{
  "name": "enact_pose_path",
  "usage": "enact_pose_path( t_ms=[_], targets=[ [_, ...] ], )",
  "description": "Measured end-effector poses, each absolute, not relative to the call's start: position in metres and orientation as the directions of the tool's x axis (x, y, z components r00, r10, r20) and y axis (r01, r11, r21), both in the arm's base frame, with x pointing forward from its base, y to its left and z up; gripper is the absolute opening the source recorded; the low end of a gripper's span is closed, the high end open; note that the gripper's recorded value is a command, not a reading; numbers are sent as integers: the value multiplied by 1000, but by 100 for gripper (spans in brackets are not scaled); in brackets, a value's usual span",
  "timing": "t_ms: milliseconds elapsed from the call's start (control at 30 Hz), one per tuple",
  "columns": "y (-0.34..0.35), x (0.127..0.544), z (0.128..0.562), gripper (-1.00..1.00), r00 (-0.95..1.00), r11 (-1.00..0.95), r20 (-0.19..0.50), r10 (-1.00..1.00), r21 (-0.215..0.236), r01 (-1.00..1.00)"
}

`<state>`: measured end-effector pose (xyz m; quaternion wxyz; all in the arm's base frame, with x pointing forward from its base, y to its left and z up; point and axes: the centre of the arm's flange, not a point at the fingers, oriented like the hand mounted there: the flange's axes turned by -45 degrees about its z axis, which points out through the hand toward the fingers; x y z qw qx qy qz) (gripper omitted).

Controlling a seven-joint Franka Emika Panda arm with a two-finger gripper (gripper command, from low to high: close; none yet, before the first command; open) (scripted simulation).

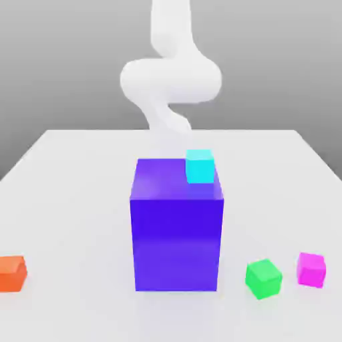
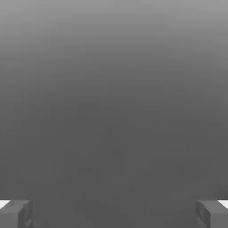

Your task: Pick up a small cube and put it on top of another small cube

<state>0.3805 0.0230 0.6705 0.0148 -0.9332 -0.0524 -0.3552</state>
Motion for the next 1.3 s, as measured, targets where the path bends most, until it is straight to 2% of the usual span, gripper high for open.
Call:
enact_pose_path(
  t_ms=[167,367,533,667,800,1000,1033,1233,1300],
  targets=[
    [84,430,579,0,779,-937,545,310,37,347],
    [165,448,462,0,723,-799,393,568,50,600],
    [227,430,363,0,603,-633,257,755,45,773],
    [276,390,285,0,439,-448,145,887,31,893],
    [290,355,212,0,293,-293,31,956,9,956],
    [293,343,135,0,245,-245,1,969,0,969],
    [293,343,129,-100,245,-245,0,970,0,970],
    [293,342,125,-100,245,-245,-1,970,0,970],
    [293,343,138,-100,244,-244,-1,970,1,970]
  ],
)
